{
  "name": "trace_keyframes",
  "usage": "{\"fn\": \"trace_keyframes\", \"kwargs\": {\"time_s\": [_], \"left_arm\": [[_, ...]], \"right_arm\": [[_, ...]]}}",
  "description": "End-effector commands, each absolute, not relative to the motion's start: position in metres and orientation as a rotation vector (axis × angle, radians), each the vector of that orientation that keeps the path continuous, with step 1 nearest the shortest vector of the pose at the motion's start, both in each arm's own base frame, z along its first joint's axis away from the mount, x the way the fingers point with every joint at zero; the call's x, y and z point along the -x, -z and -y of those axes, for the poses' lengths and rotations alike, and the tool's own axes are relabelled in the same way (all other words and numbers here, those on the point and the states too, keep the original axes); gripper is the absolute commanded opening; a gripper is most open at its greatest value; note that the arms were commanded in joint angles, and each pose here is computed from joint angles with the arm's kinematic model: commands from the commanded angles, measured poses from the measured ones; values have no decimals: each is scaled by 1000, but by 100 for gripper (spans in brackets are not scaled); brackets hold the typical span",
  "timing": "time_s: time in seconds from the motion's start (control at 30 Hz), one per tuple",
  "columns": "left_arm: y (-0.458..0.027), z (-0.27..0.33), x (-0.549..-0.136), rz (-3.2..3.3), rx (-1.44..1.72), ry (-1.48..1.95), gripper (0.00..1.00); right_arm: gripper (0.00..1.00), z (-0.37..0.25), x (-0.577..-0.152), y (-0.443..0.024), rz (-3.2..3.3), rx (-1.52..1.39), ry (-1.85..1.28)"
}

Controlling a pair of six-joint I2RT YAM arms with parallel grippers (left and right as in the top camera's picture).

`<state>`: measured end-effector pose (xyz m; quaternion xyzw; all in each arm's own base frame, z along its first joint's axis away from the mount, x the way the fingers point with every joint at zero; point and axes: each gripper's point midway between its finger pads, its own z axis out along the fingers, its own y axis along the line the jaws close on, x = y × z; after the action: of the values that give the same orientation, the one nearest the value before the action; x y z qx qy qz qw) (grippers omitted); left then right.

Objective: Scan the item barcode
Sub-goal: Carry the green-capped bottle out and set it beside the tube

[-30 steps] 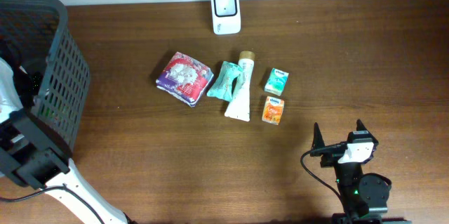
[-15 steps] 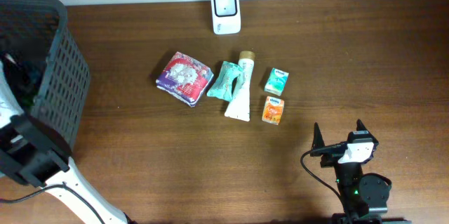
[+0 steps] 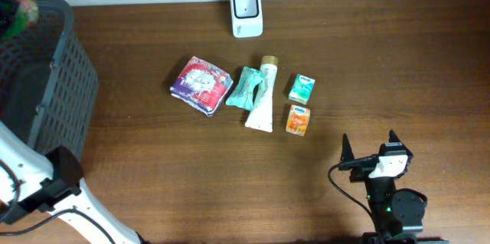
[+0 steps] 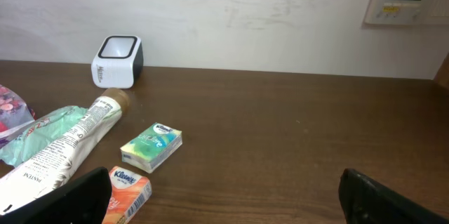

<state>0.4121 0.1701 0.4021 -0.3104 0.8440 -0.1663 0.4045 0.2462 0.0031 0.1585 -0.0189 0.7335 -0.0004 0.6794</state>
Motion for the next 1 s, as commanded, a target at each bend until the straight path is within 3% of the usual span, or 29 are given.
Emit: {"fn": "trace_keyframes", "kwargs": {"time_s": [0.0,0.17,0.37,0.47,0.7,0.97], "left_arm": [[-436,-89,-413,-2136,463,555,60],[-410,23,-433,-2303,188,558,61],[-318,102,-433,-2635,17,230,62],[-264,90,-430,-2779,2,-77,61],[-214,53,-445,-2852,173,-141,62],[-167,119,-391,-3132,21,112,65]], "right_arm": [[99,-6,-246,-155,-1651,52,-9],[99,-6,-246,-155,-1651,52,-9],[99,-6,-246,-155,-1651,52,-9],[99,-6,-246,-155,-1651,52,-9],[99,-6,-246,-155,-1651,52,-9],[99,-6,-246,-155,-1651,52,-9]]}}
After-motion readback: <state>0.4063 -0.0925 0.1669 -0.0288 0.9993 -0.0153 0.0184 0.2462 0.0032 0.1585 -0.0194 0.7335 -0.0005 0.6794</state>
